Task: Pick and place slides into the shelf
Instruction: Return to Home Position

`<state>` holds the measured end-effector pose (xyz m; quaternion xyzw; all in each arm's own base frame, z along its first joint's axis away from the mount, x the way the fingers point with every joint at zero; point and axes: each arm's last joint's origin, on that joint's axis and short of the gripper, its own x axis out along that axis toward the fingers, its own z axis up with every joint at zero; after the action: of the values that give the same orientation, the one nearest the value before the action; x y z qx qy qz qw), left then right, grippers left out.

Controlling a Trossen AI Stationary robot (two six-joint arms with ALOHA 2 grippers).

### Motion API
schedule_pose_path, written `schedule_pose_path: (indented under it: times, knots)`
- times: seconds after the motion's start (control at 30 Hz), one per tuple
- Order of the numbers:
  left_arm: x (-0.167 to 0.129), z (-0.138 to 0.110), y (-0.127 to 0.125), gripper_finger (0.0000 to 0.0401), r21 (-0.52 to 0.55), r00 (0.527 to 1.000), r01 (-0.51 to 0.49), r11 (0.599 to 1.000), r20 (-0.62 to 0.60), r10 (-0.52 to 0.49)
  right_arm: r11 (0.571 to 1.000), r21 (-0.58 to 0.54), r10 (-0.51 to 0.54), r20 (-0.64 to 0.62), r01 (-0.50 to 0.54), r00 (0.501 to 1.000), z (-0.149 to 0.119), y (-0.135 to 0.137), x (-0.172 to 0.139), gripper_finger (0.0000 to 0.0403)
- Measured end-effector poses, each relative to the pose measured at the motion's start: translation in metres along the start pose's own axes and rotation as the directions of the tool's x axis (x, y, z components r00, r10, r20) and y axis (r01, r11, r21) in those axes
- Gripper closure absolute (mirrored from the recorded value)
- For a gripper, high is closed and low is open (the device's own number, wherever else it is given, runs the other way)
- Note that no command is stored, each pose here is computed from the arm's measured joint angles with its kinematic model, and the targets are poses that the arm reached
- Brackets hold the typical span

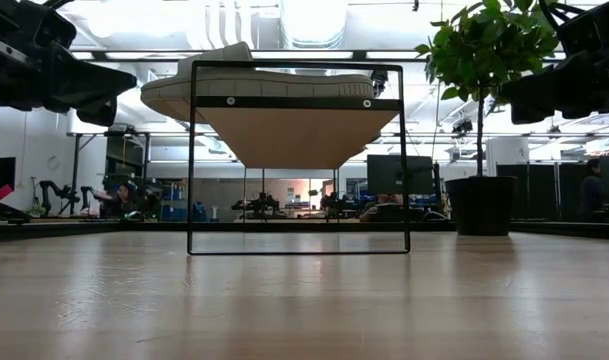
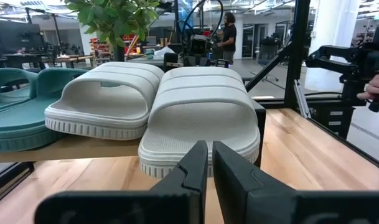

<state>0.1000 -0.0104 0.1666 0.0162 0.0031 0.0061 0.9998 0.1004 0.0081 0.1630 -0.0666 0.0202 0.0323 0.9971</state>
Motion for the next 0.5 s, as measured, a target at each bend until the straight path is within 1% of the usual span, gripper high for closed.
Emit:
schedule_pose_path:
  times: [0.5]
  knots:
    - [0.0003, -0.0005, 0.0000, 0.0390, 0.001, 1.000, 0.000, 1.000, -0.005, 0.000, 1.000, 0.000, 0.000, 0.000, 0.000, 1.000, 0.0000, 0.0000, 0.0000, 0.0394]
